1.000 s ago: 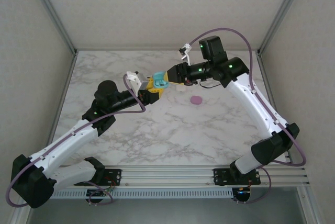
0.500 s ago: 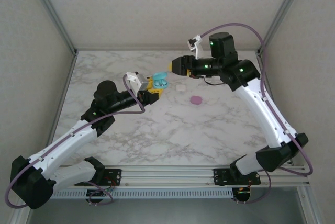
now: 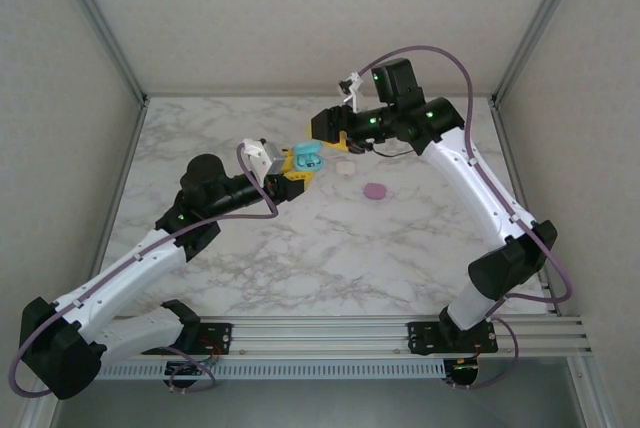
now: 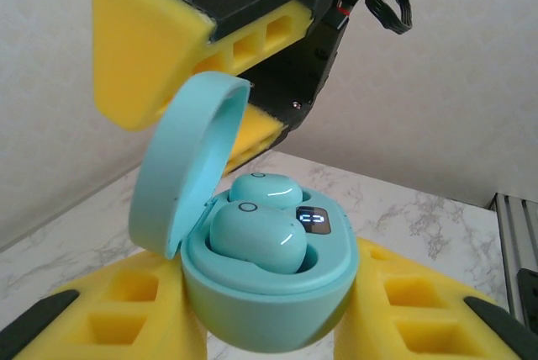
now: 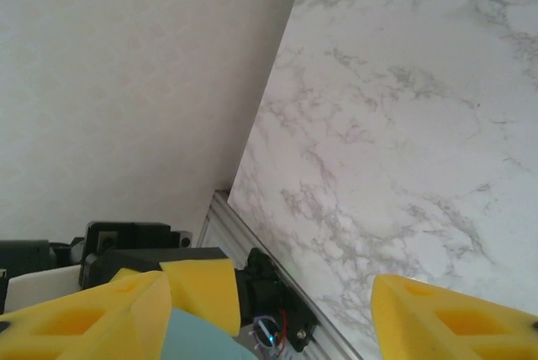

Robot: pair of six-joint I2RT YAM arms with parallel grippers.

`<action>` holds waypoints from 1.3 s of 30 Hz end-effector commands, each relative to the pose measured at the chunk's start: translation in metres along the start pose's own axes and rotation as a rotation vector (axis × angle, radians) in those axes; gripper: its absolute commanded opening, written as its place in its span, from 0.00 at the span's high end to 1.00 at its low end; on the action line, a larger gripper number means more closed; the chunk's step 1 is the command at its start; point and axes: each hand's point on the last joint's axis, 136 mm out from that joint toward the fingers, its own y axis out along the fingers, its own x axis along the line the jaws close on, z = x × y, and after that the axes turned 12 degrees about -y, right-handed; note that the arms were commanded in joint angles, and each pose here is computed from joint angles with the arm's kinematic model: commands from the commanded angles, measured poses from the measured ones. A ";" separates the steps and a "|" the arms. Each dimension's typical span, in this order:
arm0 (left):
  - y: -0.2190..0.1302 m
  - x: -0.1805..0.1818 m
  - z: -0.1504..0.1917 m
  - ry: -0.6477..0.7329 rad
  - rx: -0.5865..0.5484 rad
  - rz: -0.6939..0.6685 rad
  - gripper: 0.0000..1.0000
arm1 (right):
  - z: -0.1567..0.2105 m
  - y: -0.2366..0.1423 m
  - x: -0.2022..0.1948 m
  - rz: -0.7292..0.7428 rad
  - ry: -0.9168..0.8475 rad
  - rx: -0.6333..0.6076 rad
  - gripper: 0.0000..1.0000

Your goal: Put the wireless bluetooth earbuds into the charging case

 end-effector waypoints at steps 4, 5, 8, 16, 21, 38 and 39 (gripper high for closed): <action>-0.001 -0.007 -0.030 0.035 -0.084 0.005 0.79 | 0.024 -0.013 0.023 -0.087 -0.032 0.045 0.35; -0.001 -0.007 -0.030 0.034 -0.085 0.007 0.79 | 0.027 -0.013 0.024 -0.099 -0.028 0.049 0.35; -0.001 -0.007 -0.030 0.037 -0.090 0.012 0.79 | 0.030 -0.014 0.032 -0.180 0.014 0.045 0.35; 0.007 -0.007 -0.036 0.046 -0.105 0.025 0.78 | 0.035 -0.013 0.055 -0.384 0.092 0.081 0.40; 0.008 -0.008 -0.038 0.050 -0.110 0.037 0.77 | 0.035 -0.007 0.050 -0.395 0.114 0.084 0.49; 0.006 -0.007 -0.029 0.046 -0.069 0.026 0.66 | 0.029 -0.009 0.040 -0.369 0.115 0.000 0.77; 0.007 -0.006 -0.026 0.045 -0.057 0.022 0.64 | 0.028 -0.010 0.039 -0.361 0.111 -0.012 0.78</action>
